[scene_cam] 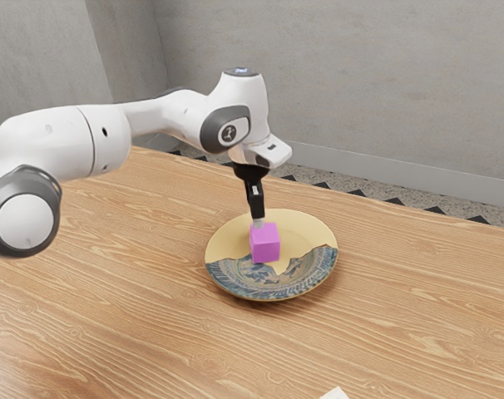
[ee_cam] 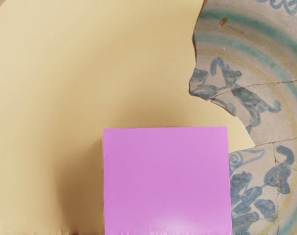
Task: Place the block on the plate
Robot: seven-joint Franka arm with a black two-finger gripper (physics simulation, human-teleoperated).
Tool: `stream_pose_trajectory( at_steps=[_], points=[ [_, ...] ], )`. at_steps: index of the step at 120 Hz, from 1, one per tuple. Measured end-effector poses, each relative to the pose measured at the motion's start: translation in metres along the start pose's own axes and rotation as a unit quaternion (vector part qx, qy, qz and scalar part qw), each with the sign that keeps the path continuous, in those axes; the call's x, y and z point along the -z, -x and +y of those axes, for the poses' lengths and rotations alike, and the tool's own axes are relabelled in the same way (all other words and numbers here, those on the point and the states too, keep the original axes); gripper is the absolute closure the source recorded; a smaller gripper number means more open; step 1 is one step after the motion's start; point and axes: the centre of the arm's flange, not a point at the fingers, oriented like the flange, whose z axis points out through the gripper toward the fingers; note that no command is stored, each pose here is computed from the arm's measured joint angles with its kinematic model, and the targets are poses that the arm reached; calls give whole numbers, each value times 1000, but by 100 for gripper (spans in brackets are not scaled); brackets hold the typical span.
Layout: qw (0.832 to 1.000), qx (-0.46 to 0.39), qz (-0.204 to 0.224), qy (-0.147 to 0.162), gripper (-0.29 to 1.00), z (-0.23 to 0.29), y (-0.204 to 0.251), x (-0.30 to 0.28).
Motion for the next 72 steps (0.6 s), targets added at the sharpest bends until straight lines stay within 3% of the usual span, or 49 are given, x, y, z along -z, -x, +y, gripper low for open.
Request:
stream_pose_trajectory(
  at_steps=[22, 30, 72],
  points=[
    [998, 19, 12, -66, 2, 15, 30, 122],
    [996, 32, 13, -77, 2, 19, 47, 158],
    [998, 50, -2, -39, 0, 32, 84, 202]
  ],
)
